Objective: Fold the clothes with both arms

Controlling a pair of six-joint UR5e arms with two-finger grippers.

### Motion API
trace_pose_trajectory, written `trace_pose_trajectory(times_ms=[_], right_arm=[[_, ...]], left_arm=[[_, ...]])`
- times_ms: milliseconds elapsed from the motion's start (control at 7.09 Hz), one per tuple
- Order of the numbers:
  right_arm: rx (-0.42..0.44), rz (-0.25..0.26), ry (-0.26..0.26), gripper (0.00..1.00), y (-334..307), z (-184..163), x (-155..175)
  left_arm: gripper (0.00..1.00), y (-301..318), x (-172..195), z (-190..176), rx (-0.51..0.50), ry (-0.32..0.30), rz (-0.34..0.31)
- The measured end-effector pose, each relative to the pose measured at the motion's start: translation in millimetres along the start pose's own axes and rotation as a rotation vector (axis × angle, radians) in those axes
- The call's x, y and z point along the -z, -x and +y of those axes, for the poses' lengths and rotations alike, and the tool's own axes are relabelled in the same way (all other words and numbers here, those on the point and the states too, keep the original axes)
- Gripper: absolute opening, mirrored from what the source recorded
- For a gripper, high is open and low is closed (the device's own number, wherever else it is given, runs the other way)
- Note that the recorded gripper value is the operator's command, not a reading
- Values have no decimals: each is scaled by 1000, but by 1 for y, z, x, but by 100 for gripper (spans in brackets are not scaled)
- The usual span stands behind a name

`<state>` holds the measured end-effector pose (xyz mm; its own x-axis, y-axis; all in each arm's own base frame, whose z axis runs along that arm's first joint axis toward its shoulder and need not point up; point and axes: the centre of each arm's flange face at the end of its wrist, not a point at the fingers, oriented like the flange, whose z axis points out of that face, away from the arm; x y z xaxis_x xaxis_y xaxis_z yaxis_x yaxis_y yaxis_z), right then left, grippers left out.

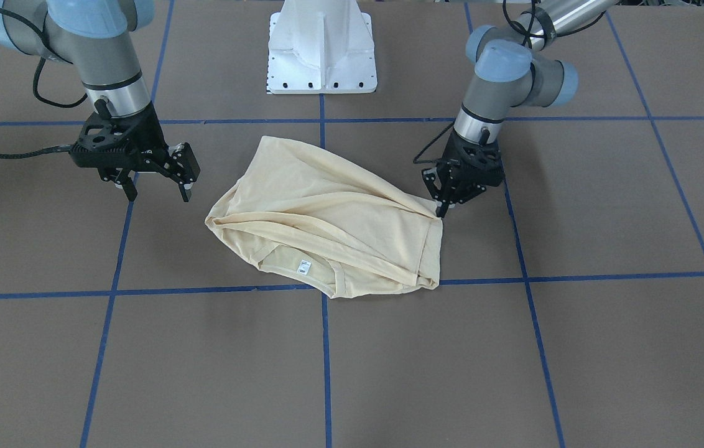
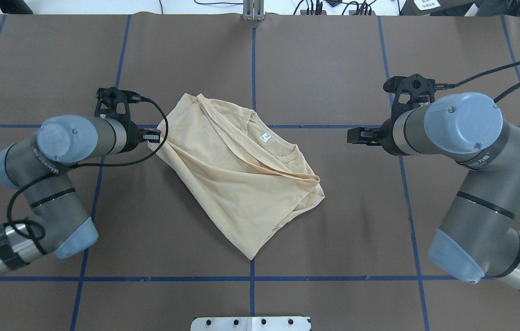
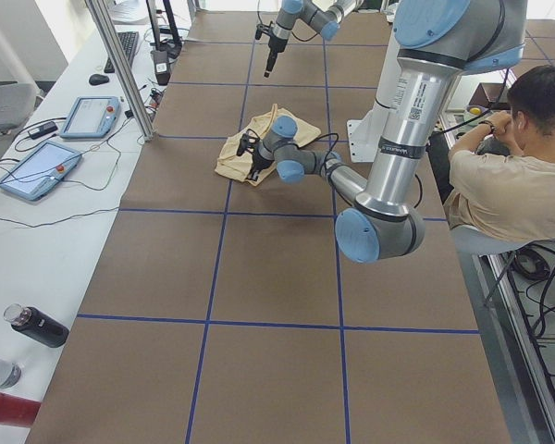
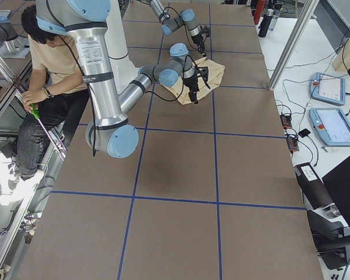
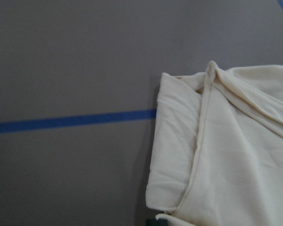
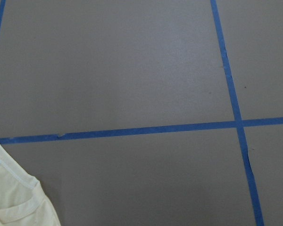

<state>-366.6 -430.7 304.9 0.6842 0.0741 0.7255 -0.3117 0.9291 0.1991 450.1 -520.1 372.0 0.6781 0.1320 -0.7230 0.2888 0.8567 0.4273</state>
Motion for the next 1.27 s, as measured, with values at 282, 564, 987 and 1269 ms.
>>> trace_pose_trajectory(times_ms=[282,564,987,1269], right_arm=[[-2,-2,0,100,3,0,-1],[-7,-12,-1,100,17,-1,-4],[-74,-33,0,100,76,1,-23],[-146,-23,-22,85,137,0,-49]], left_arm=[[0,-12,-47,-87,3,-33,-64],[99,-41,-64,-138,9,-44,-22],[100,-16,-74,-131,-21,-76,41],[100,17,-69,-116,-75,-78,83]])
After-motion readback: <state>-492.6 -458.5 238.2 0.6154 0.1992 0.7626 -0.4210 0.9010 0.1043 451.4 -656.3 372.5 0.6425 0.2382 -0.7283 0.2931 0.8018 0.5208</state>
